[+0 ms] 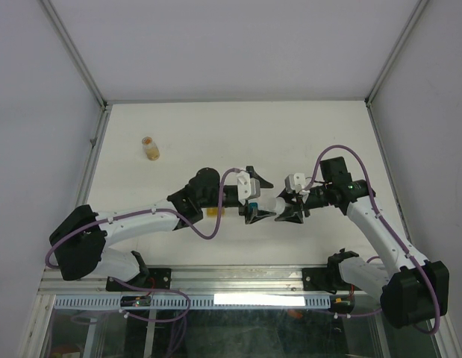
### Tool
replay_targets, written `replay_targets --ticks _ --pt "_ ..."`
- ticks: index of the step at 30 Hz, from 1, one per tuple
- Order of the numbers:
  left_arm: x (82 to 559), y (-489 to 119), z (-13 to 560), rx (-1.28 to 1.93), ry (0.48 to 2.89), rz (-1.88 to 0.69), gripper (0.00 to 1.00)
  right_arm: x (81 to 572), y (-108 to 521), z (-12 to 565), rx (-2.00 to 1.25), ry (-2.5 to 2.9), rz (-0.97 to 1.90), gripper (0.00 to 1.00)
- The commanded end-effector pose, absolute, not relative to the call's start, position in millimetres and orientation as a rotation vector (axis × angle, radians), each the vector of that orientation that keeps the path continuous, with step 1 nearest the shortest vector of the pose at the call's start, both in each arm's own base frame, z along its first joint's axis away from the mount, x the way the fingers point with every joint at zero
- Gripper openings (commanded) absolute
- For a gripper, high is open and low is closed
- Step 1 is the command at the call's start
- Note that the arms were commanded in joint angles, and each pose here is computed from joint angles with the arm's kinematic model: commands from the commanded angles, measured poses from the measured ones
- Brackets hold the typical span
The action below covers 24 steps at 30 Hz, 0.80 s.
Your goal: Sort the pills into containers
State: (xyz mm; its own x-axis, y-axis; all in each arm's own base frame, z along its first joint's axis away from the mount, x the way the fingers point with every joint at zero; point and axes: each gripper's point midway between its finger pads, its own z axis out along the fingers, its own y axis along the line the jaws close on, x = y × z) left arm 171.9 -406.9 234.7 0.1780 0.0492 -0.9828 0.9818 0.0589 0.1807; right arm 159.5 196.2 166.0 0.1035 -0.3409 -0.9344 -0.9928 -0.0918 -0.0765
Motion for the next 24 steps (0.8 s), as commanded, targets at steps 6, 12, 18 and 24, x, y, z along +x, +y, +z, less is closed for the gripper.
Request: replay_targets --ticks 6,12,18,24 --pt "169.8 -408.8 252.9 1.304 1.082 -1.035 0.68 160.7 201.8 181.3 -1.565 1.267 1.017 0.0" --pt "168.3 -413.5 252.4 1.315 1.082 -1.062 0.61 160.6 201.9 180.8 -1.565 1.268 1.018 0.0" --pt "167.6 -415.5 252.1 1.319 1.085 -1.075 0.54 160.6 201.9 180.9 -1.566 1.268 1.017 0.0" --pt "166.8 -414.8 252.5 1.318 1.095 -1.082 0.42 160.4 201.8 180.9 -1.565 1.269 1.018 0.0"
